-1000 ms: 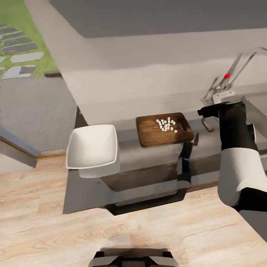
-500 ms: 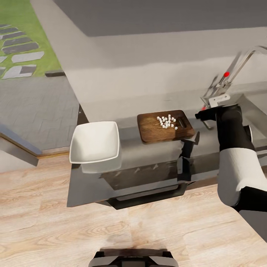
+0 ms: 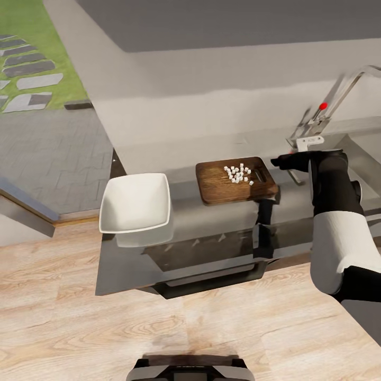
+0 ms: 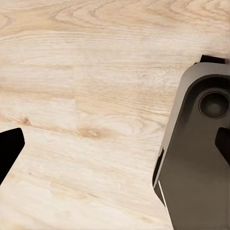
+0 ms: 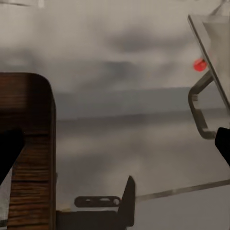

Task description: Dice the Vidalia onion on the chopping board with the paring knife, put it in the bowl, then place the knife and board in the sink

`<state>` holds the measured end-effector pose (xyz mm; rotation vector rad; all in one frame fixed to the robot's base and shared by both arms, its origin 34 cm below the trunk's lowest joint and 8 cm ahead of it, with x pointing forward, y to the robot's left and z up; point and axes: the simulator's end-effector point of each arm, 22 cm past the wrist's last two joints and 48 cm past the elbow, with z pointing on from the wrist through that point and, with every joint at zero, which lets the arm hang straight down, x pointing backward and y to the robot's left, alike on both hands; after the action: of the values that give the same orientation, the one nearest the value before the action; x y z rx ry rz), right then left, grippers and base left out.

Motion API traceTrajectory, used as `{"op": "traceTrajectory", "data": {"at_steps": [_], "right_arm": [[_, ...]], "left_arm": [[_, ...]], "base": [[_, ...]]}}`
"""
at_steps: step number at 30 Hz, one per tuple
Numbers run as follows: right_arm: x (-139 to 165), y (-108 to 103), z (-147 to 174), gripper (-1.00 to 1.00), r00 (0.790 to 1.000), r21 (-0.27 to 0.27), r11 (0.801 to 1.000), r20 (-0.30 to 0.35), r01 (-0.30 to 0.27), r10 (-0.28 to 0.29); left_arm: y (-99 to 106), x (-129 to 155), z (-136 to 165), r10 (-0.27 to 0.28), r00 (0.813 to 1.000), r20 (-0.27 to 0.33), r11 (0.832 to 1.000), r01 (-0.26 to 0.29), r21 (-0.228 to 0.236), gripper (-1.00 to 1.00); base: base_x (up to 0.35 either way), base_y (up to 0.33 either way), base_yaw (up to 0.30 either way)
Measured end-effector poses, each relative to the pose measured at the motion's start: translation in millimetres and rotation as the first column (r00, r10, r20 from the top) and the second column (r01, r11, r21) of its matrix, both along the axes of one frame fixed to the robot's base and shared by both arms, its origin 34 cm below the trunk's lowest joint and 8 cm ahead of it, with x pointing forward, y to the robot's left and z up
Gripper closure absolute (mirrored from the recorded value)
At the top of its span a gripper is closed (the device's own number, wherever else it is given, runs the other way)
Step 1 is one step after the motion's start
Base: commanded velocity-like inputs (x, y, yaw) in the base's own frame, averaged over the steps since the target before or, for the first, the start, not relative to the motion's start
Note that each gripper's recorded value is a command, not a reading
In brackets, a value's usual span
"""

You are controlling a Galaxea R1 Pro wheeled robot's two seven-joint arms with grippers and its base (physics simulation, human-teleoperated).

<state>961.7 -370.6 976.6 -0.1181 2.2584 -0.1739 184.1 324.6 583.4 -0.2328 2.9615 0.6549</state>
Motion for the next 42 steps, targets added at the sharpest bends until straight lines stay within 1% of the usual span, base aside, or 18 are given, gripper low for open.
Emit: {"op": "traceTrajectory", "data": {"at_steps": [9, 21, 23, 25, 29, 34, 42], "right_arm": [[-0.4, 6.8, -5.6, -1.0, 1.0, 0.027, 1.0, -0.009, -0.012, 0.012], [-1.8, 12.5, -12.2, -1.0, 0.999, 0.042, 0.999, -0.024, -0.026, 0.027], [-2.9, 20.6, -18.5, -1.0, 0.998, 0.063, 0.997, -0.035, -0.052, 0.054], [-1.5, 28.8, -21.1, -1.0, 0.996, 0.075, 0.994, -0.027, -0.083, 0.085], [0.6, 36.8, -28.4, -1.0, 0.992, 0.079, 0.989, -0.014, -0.122, 0.123], [0.9, 38.8, -30.1, -1.0, 0.991, 0.078, 0.989, -0.013, -0.129, 0.13], [0.6, 35.8, -30.3, -1.0, 0.992, 0.072, 0.989, -0.014, -0.126, 0.127]], "left_arm": [[0.3, -0.1, 0.0, -0.001, 1.0, 0.0, 1.0, 0.001, -0.001, -1.0], [-0.6, 0.0, -0.4, -0.002, 1.0, 0.001, 1.0, 0.002, -0.006, -1.0], [-0.8, 0.0, -0.4, -0.002, 1.0, 0.001, 1.0, 0.002, -0.006, -1.0], [-0.9, 0.0, -0.4, -0.002, 1.0, 0.001, 1.0, 0.002, -0.006, -1.0], [-1.2, 0.0, -0.5, -0.002, 1.0, 0.001, 1.0, 0.002, -0.007, -1.0], [-1.2, 0.0, -0.5, -0.002, 1.0, 0.001, 1.0, 0.002, -0.007, -1.0], [-1.0, 0.1, -0.5, -0.002, 1.0, 0.001, 1.0, 0.002, -0.006, -1.0]], "base": [[0.0, 0.0, 0.0], [0.0, 0.0, 0.0], [0.0, 0.0, 0.0], [0.0, 0.0, 0.0], [0.0, 0.0, 0.0], [0.0, 0.0, 0.0], [0.0, 0.0, 0.0]]}}
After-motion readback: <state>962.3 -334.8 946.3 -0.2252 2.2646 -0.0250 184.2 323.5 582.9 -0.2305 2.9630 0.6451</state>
